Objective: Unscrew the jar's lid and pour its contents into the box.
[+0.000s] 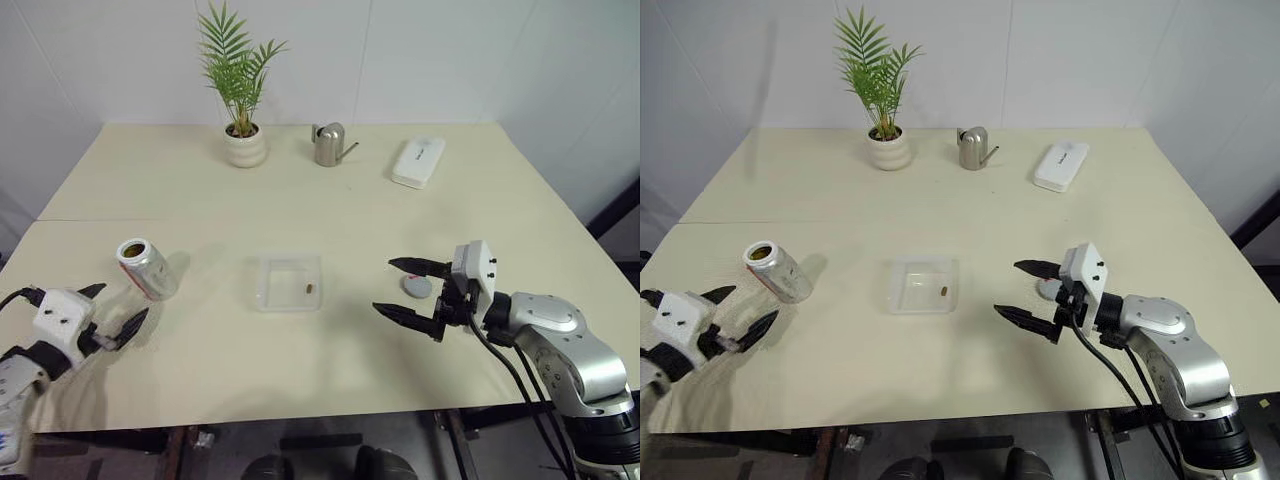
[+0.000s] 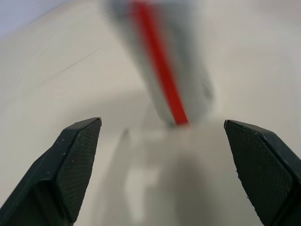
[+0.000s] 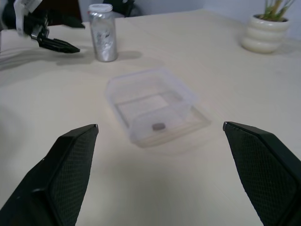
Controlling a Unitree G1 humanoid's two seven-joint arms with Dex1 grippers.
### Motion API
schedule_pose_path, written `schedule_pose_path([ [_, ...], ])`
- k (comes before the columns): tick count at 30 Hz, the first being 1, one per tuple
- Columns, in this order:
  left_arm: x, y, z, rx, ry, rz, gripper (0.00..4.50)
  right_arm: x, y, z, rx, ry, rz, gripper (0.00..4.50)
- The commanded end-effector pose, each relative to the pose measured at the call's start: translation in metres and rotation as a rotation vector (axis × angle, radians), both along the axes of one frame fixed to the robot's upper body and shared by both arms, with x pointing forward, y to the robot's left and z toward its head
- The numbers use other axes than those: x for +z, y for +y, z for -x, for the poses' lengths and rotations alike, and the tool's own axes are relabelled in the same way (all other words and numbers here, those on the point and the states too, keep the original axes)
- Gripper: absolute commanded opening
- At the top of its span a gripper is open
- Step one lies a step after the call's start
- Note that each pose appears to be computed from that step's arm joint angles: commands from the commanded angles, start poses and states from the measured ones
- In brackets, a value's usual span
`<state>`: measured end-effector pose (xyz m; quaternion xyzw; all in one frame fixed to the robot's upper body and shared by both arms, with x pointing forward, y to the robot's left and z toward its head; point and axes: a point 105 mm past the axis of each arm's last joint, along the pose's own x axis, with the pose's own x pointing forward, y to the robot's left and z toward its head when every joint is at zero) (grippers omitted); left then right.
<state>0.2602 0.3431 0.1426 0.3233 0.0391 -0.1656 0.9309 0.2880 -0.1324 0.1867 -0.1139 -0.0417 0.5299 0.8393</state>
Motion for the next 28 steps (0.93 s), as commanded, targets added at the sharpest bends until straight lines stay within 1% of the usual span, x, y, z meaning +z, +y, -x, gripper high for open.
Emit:
schedule_pose_path([
  [1,0.021,-0.019,0.007,-0.139,-0.039,-0.060,4.46,0.014,-0.012,-0.003,-0.010,-0.059,-0.004,4.50],
  [6,0.049,-0.074,0.002,-0.370,-0.057,0.036,4.46,0.016,-0.026,-0.006,-0.023,-0.063,0.021,4.50],
  [9,0.055,-0.102,-0.002,-0.476,-0.032,0.077,4.46,0.020,-0.034,-0.006,-0.025,-0.042,0.021,4.50],
  [10,0.055,-0.109,-0.003,-0.508,-0.010,0.094,4.46,0.022,-0.036,-0.007,-0.029,-0.058,0.032,4.50],
  [12,0.057,-0.115,-0.004,-0.546,0.024,0.134,4.46,0.026,-0.036,-0.006,-0.022,-0.072,0.039,4.50],
  [15,0.057,-0.117,-0.007,-0.579,0.054,0.149,4.46,0.028,-0.035,-0.003,-0.001,-0.081,0.058,4.50],
  [18,0.057,-0.121,-0.016,-0.590,0.051,0.155,4.46,0.028,-0.039,-0.001,0.005,-0.084,0.081,4.50],
  [22,0.053,-0.129,-0.021,-0.617,0.053,0.156,4.46,0.027,-0.044,0.001,-0.009,-0.091,0.100,4.50],
  [25,0.053,-0.133,-0.026,-0.622,0.050,0.165,4.46,0.028,-0.046,0.002,-0.032,-0.092,0.089,4.50],
  [28,0.055,-0.135,-0.028,-0.631,0.043,0.164,4.46,0.032,-0.048,-0.003,-0.063,-0.092,0.067,4.50],
])
